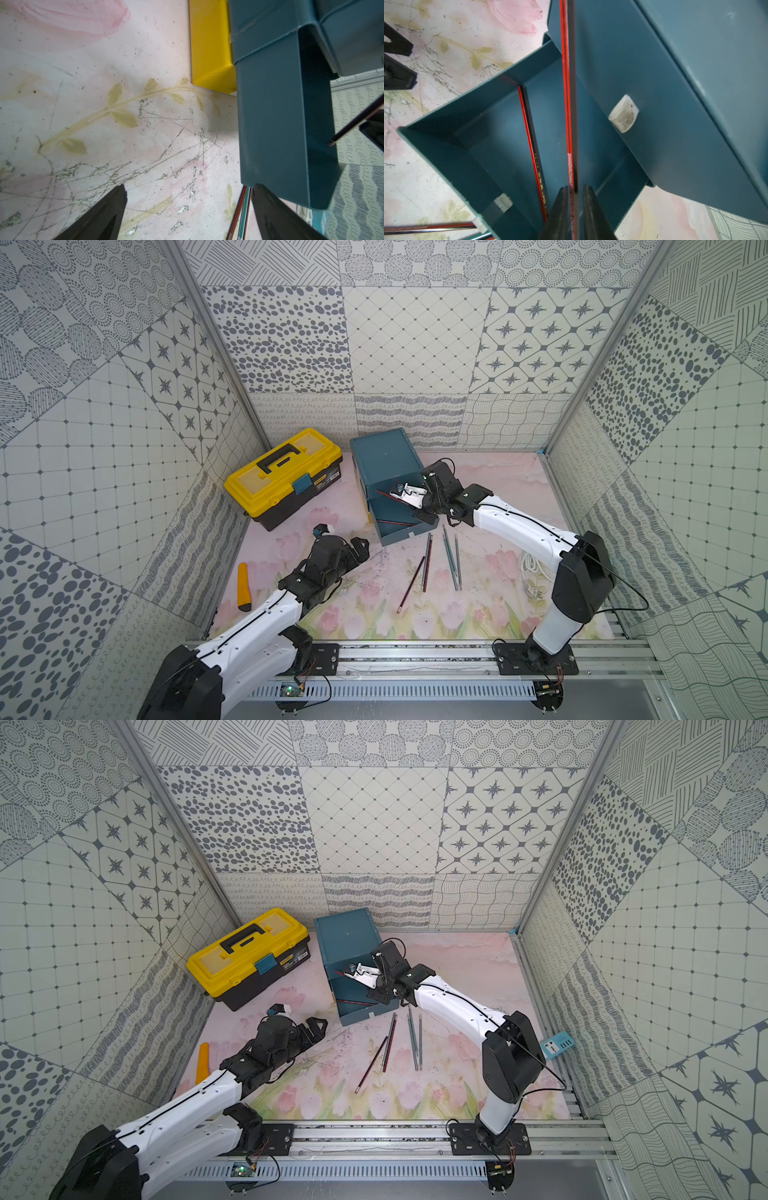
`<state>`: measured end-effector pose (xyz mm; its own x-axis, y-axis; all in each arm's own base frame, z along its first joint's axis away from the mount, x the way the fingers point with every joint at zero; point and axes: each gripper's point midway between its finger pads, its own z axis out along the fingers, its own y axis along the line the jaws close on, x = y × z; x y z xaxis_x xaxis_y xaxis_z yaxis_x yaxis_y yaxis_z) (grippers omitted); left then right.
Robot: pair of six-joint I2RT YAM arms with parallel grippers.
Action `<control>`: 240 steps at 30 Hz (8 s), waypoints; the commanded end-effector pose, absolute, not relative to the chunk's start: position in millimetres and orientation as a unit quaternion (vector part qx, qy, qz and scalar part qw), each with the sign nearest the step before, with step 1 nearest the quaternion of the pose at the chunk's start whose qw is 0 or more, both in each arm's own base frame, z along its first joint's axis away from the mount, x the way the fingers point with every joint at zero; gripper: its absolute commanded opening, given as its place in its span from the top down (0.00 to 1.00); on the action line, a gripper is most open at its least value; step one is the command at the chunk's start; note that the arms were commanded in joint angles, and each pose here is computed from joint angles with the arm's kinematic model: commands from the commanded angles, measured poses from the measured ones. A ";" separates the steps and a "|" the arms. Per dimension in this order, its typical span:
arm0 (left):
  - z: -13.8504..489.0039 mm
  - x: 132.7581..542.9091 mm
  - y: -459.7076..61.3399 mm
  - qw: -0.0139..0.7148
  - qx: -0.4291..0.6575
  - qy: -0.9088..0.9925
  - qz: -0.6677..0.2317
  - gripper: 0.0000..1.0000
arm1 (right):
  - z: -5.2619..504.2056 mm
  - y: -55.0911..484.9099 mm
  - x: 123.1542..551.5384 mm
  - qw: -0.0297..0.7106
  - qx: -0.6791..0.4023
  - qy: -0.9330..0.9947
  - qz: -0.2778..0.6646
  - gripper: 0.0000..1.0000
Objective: Please place the pencils in the drawer according to their color
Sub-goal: Place the pencil in the drawer, then pick up the pencil from the center of the board, then place the pencil in the drawer.
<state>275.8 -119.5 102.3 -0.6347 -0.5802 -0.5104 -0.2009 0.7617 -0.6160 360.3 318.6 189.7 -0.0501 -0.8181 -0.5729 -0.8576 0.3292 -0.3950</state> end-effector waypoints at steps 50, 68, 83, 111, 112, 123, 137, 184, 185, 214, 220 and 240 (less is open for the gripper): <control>131.5 194.6 -222.3 0.280 0.110 0.940 -0.163 0.32 | 245.6 75.1 339.4 0.487 0.118 0.864 0.055 0.01; 76.3 177.6 -290.3 0.166 0.273 0.944 -0.086 0.50 | 229.6 35.7 328.6 0.453 0.182 0.873 -0.001 0.01; 39.8 192.3 -288.7 0.142 0.314 0.939 0.001 0.65 | 220.4 30.6 325.1 0.446 0.189 0.875 -0.010 0.01; 3.2 194.1 -279.2 0.087 0.349 0.932 0.045 0.87 | 210.5 32.3 324.1 0.434 0.193 0.880 -0.002 0.01; 2.5 193.6 -278.5 0.084 0.350 0.932 0.047 0.88 | 210.4 32.8 324.0 0.433 0.192 0.880 -0.001 0.01; 1.5 196.8 -265.5 0.078 0.344 0.932 0.075 1.00 | 207.0 34.8 318.9 0.431 0.188 0.883 0.009 0.01; 35.4 211.1 -275.4 0.131 0.332 0.932 0.058 1.00 | 194.5 36.9 317.4 0.415 0.191 0.889 0.013 0.01; 264.1 347.6 -287.6 0.485 0.522 0.696 -0.083 1.00 | 206.8 42.1 310.9 0.436 0.195 0.877 0.051 0.01; 261.3 351.7 -286.3 0.484 0.527 0.694 -0.080 1.00 | 206.6 42.3 310.8 0.436 0.195 0.877 0.051 0.01; 165.6 381.6 -255.9 0.382 0.622 0.683 -0.006 1.00 | 215.1 45.3 311.9 0.443 0.188 0.874 0.061 0.01; 157.4 382.8 -251.3 0.375 0.635 0.675 0.009 1.00 | 213.9 45.9 311.1 0.441 0.188 0.875 0.063 0.01; 183.1 390.1 -250.6 0.420 0.603 0.678 0.018 0.64 | 182.7 69.1 299.0 0.378 0.178 0.901 0.112 0.10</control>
